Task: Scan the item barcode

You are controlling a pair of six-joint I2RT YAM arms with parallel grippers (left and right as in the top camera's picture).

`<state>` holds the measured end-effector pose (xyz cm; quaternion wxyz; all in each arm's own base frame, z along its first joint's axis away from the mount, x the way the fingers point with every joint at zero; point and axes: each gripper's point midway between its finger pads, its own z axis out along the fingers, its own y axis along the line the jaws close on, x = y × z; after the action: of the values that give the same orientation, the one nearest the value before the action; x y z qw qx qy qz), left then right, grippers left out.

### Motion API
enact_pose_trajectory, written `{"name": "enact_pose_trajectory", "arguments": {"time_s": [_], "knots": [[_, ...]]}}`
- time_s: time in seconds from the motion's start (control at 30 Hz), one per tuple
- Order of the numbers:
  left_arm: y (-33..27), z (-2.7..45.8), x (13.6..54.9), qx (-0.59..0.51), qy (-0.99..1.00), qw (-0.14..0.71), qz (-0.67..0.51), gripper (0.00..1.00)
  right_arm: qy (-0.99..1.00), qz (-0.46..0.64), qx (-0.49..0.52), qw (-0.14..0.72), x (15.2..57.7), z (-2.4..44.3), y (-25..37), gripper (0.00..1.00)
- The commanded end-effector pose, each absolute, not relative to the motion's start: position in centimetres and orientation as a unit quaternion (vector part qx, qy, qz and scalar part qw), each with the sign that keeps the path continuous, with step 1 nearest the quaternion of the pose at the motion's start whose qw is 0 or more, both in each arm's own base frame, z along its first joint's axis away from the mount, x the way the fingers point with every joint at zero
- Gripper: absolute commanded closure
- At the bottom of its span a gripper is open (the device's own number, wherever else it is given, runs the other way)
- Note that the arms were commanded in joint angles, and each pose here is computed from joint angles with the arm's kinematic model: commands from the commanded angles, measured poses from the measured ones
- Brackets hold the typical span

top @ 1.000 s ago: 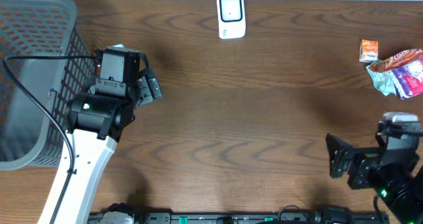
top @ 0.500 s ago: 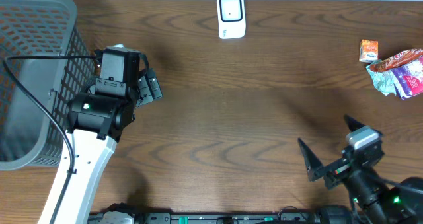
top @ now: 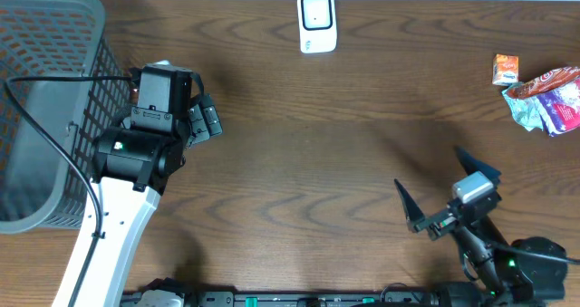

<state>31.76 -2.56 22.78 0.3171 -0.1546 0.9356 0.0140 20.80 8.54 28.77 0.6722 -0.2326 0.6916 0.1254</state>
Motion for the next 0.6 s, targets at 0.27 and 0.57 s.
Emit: {"name": "enact_pose_trajectory", "arguments": {"time_s": [0.27, 0.57], "knots": [[-2.1, 23.3, 31.7, -0.163, 0.931, 0.325, 0.02, 0.02, 0.644, 0.121, -0.253, 0.712, 20.3, 26.8, 9.1, 0.01], [-2.1, 23.3, 31.7, -0.163, 0.931, 0.325, 0.02, 0.02, 0.638, 0.121, -0.255, 0.717, 20.6, 23.4, 9.2, 0.01]]}}
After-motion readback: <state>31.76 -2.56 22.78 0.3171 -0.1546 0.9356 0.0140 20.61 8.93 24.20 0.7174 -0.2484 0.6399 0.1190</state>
